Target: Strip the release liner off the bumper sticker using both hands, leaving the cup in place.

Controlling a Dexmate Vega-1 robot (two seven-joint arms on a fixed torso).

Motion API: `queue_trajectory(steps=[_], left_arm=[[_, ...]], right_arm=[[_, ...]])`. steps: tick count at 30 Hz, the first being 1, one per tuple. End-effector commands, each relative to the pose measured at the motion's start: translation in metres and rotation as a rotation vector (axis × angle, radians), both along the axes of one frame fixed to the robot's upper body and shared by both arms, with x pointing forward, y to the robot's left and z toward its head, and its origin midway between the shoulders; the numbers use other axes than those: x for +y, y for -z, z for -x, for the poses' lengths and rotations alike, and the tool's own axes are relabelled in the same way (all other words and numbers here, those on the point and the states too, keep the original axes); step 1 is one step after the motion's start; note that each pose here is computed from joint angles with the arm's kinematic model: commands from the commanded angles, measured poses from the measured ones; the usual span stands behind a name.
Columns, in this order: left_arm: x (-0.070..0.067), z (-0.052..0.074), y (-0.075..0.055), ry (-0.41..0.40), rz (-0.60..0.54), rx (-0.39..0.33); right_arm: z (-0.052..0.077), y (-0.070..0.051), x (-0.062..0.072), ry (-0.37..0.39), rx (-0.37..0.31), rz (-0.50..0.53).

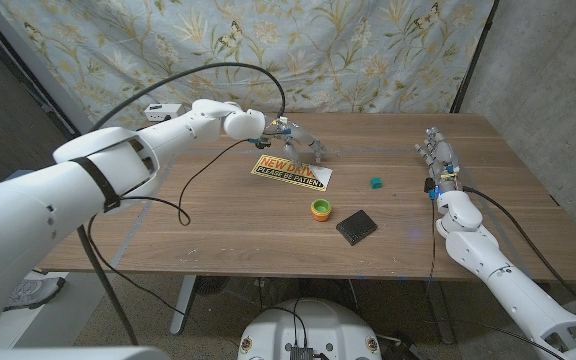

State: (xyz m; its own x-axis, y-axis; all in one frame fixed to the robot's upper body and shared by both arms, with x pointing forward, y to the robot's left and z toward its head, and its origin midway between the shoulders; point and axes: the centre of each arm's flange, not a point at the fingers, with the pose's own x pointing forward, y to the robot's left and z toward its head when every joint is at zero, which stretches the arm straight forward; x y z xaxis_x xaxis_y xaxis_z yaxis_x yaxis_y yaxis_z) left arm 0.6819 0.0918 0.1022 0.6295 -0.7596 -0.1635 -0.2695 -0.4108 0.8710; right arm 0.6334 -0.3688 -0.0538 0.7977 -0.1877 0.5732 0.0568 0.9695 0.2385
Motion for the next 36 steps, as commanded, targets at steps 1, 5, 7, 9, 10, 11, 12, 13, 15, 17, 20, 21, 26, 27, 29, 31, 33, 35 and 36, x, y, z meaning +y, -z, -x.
queue_trajectory(steps=[1,5,7,9,10,11,12,13,15,17,20,21,26,27,29,31,33,35,36], left_arm=[[0.000,0.001,0.007,-0.005,0.002,0.007],[0.001,0.000,0.010,-0.009,0.004,-0.001],[0.001,0.000,0.011,-0.012,0.005,0.000],[0.001,-0.001,0.013,-0.010,0.006,-0.009],[0.001,-0.001,0.013,-0.009,0.007,-0.013],[0.001,-0.002,0.014,-0.008,0.008,-0.014],[0.001,-0.002,0.014,-0.007,0.008,-0.016],[0.001,-0.003,0.015,-0.008,0.008,-0.017],[0.000,-0.004,0.016,-0.005,0.011,-0.021],[-0.001,-0.005,0.017,0.000,0.017,-0.029],[-0.002,-0.006,0.019,0.002,0.028,-0.033],[-0.003,-0.007,0.019,0.001,0.025,-0.034],[-0.005,-0.008,0.021,0.010,0.024,-0.041],[-0.006,-0.008,0.021,0.014,0.026,-0.044],[-0.008,-0.008,0.021,0.022,0.027,-0.048],[-0.009,-0.008,0.021,0.028,0.032,-0.052],[-0.010,-0.008,0.022,0.036,0.038,-0.064],[-0.011,-0.008,0.023,0.044,0.046,-0.070],[-0.011,-0.008,0.023,0.048,0.052,-0.070]], right_arm=[[0.000,0.005,-0.002,0.005,0.005,-0.010],[-0.001,0.006,-0.002,0.003,0.005,-0.012],[-0.001,0.006,-0.002,0.003,0.006,-0.014],[-0.002,0.007,-0.003,0.001,0.006,-0.016],[-0.001,0.008,-0.003,0.002,0.007,-0.016],[-0.001,0.008,-0.004,0.002,0.007,-0.016],[-0.001,0.009,-0.004,0.001,0.008,-0.017],[-0.001,0.009,-0.005,0.000,0.009,-0.018],[-0.001,0.011,-0.006,0.000,0.010,-0.019],[-0.001,0.012,-0.007,-0.001,0.011,-0.020],[0.000,0.014,-0.009,-0.002,0.012,-0.025],[0.000,0.015,-0.010,-0.001,0.013,-0.025],[0.001,0.018,-0.014,0.002,0.015,-0.034],[0.001,0.018,-0.015,0.002,0.015,-0.034],[0.002,0.019,-0.017,0.004,0.014,-0.036],[0.002,0.019,-0.018,0.004,0.013,-0.037],[0.003,0.020,-0.019,0.004,0.013,-0.037],[0.004,0.021,-0.019,0.003,0.014,-0.037],[0.004,0.021,-0.020,0.003,0.015,-0.036]])
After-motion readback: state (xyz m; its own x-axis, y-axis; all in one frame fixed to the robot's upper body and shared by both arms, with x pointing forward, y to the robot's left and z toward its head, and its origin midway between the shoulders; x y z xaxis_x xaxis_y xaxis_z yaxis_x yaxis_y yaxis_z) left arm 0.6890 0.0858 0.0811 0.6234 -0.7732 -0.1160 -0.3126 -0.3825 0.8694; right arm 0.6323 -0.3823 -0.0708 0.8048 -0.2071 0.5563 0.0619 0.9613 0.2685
